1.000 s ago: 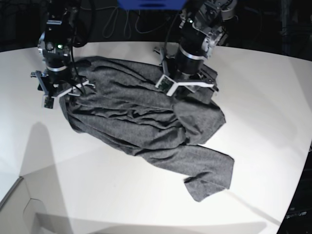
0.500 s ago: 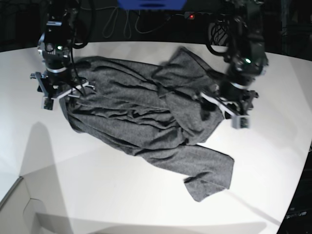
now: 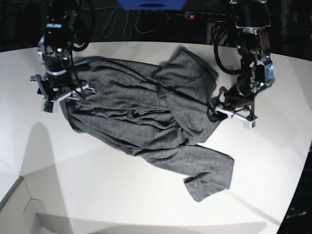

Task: Layout the t-shirt on the table in an organized manner, then fold the t-shirt properly
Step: 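Pull the held fabric away from the right gripper with the left gripper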

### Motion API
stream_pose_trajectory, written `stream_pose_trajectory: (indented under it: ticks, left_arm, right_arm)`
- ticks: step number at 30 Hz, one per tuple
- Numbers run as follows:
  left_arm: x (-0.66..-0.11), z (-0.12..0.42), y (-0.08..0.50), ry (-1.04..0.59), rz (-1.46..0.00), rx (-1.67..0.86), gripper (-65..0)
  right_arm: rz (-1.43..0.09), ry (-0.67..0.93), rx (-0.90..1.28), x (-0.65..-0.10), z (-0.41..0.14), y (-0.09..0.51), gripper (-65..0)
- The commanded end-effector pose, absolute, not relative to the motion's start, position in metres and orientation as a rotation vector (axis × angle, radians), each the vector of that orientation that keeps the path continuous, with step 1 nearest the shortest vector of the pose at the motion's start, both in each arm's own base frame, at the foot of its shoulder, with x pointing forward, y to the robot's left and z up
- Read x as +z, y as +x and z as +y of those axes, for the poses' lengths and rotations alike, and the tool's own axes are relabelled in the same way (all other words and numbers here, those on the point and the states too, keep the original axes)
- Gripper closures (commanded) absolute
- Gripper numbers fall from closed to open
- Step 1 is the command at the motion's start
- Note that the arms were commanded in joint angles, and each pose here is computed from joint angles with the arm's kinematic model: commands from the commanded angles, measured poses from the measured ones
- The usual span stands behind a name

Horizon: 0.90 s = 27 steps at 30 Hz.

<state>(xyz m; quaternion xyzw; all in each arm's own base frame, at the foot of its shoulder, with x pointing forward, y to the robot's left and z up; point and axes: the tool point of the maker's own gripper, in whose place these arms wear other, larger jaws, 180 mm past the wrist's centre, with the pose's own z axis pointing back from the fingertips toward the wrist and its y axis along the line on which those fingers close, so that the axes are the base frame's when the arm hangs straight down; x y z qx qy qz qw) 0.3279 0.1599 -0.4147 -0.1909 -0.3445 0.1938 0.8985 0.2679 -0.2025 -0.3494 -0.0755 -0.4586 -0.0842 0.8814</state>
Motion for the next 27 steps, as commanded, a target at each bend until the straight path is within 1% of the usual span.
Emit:
stream_pose_trajectory:
  ticks: [1,5,7,8,10,13,16,17,23,27]
  left_arm:
    - [-0.406,0.161,0.338,-0.405,-0.744,0.399,-41.2]
    - [-0.419,0.161,0.339,-0.407,-0.704,0.419,-40.5]
    - [-0.423,0.159,0.338,-0.410,-0.691,0.415,-36.5]
    - [-0.424,0.154,0.337,-0.413,-0.684,0.401,-32.7]
    - [-0.425,0.149,0.337,-0.415,-0.678,0.381,-21.7]
    - [-0.419,0.147,0.343,-0.422,-0.694,0.377,0.0]
    - [-0.413,0.151,0.348,-0.419,-0.714,0.371,-1.4]
    - [-0.406,0.151,0.352,-0.420,-0.734,0.365,-0.1]
    - [-0.312,0.176,0.394,-0.397,-0.992,0.302,-0.2]
    - [-0.280,0.197,0.411,-0.352,-1.078,0.271,-0.2]
  right_arm:
    - [-1.017,-0.163,-0.169,-0.334,-0.204,0.279,-33.9]
    - [-1.026,-0.162,-0.170,-0.331,-0.204,0.283,-33.9]
    - [-1.026,-0.162,-0.170,-0.331,-0.204,0.283,-33.9]
    - [-1.026,-0.162,-0.170,-0.331,-0.204,0.283,-33.9]
    - [-1.026,-0.162,-0.170,-0.331,-0.204,0.283,-33.9]
    - [-1.026,-0.162,-0.170,-0.331,-0.204,0.283,-33.9]
    - [-1.026,-0.162,-0.170,-0.331,-0.204,0.283,-33.9]
    - [-1.026,-0.162,-0.170,-0.331,-0.204,0.283,-33.9]
    - [-1.026,-0.163,-0.169,-0.331,-0.204,0.283,-33.9]
    - [-1.023,-0.163,-0.169,-0.332,-0.204,0.282,-33.9]
